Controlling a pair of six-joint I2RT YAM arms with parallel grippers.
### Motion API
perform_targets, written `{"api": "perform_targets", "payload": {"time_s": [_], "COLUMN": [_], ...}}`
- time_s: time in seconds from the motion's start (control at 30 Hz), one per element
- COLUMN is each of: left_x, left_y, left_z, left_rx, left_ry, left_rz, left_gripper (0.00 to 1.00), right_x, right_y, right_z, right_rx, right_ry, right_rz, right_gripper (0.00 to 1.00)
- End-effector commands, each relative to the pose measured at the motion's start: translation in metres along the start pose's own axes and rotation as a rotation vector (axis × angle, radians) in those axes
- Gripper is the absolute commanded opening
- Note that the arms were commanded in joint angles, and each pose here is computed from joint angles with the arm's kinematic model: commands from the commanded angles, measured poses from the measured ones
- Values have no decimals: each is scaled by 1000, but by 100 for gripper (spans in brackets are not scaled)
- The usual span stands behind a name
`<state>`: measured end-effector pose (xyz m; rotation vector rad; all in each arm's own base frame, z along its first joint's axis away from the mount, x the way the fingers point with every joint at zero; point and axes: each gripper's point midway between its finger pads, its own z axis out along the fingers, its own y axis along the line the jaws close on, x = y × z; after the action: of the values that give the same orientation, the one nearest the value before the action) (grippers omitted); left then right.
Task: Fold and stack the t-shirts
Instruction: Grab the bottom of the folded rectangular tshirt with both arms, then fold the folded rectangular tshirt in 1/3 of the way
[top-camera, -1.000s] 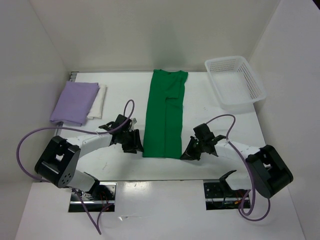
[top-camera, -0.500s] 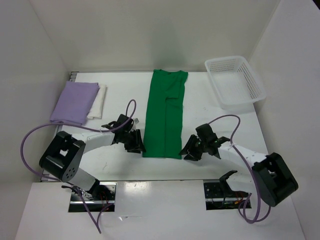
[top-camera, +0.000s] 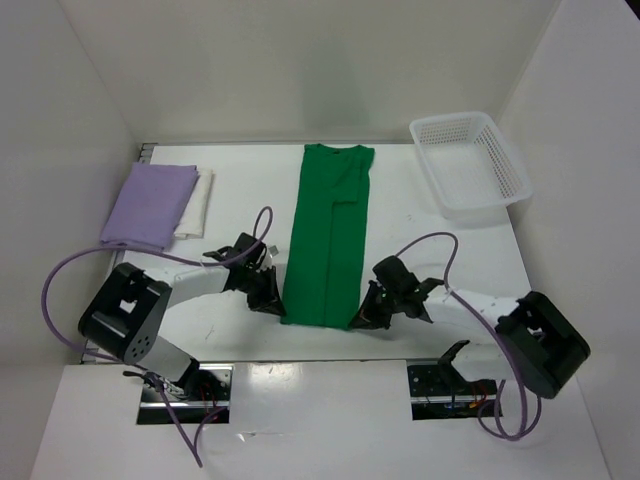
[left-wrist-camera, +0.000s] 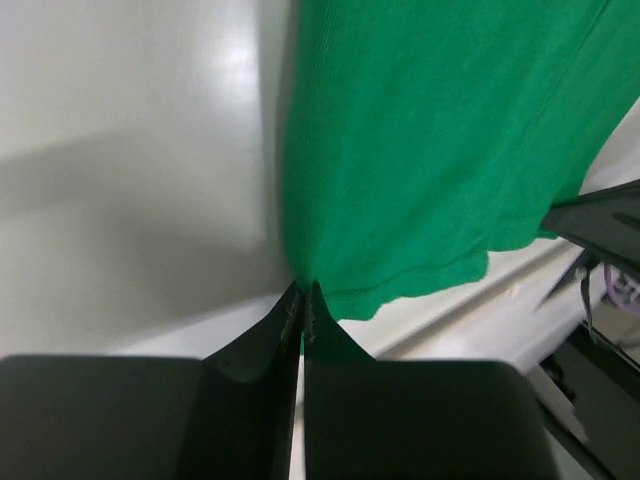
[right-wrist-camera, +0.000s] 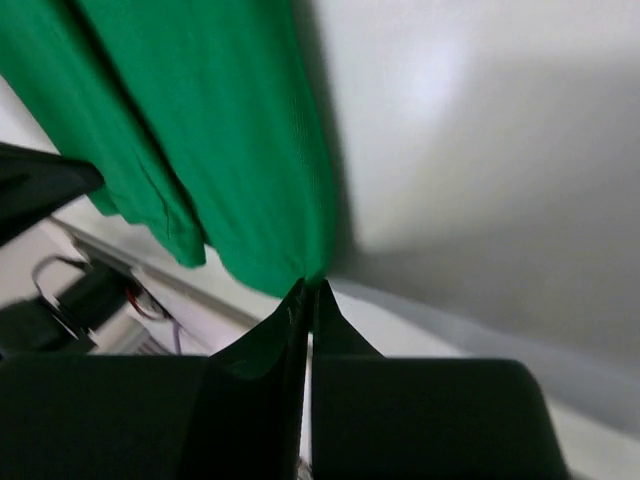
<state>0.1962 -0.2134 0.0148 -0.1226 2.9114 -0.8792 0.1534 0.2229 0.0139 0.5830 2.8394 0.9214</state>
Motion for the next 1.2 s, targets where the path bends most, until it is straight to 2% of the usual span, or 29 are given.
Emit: {"api": "perform_targets", "payload": {"time_s": [0.0,0.1,0.2,0.23,0.37,0.4,0.53,0.63,0.67,0.73,0.8,0.83,0.87,1.07,1.17], "left_x": [26,36,30,17,-35,-46,-96,-152,-163,-200,-218,-237,-242,-268,-285], "left_y": [-11,-13,-15,-12,-26,-27,-31,-41,-32,-52,-40,-52,-43,-27,-29], "left_z": [-24,-47,-71,-80,-97,-97,-76,-66,-50,-56,-39,-46,-31,1,-1], "left_rx": [46,42,76,88,133,138,125,116,85,109,53,68,49,29,47], "left_ry": [76,102,64,25,-95,-114,-153,-234,-215,-265,-253,-284,-265,-253,-291], "left_rz": [13,-2,-7,-50,-28,-30,-27,-7,-28,18,20,39,23,-8,-31], "left_gripper": [1,0,0,0,0,0,0,0,0,0,0,0,0,0,0], "right_x": [32,36,36,25,-23,-47,-104,-137,-157,-180,-201,-213,-223,-266,-282], "right_y": [-14,-3,20,18,31,32,44,44,47,58,53,65,64,67,66], "right_z": [-14,-40,-65,-70,-83,-84,-80,-63,-56,-56,-48,-50,-50,-25,-5], "right_rx": [73,27,-56,-45,-105,-90,-69,-29,-5,-10,19,5,8,44,54], "right_ry": [37,16,-1,-35,-114,-152,-231,-231,-245,-266,-280,-299,-308,-299,-287], "right_rz": [25,10,7,33,-5,20,-39,-77,-79,-104,-76,-100,-99,-87,-80], "right_gripper": [0,0,0,0,0,0,0,0,0,0,0,0,0,0,0]}}
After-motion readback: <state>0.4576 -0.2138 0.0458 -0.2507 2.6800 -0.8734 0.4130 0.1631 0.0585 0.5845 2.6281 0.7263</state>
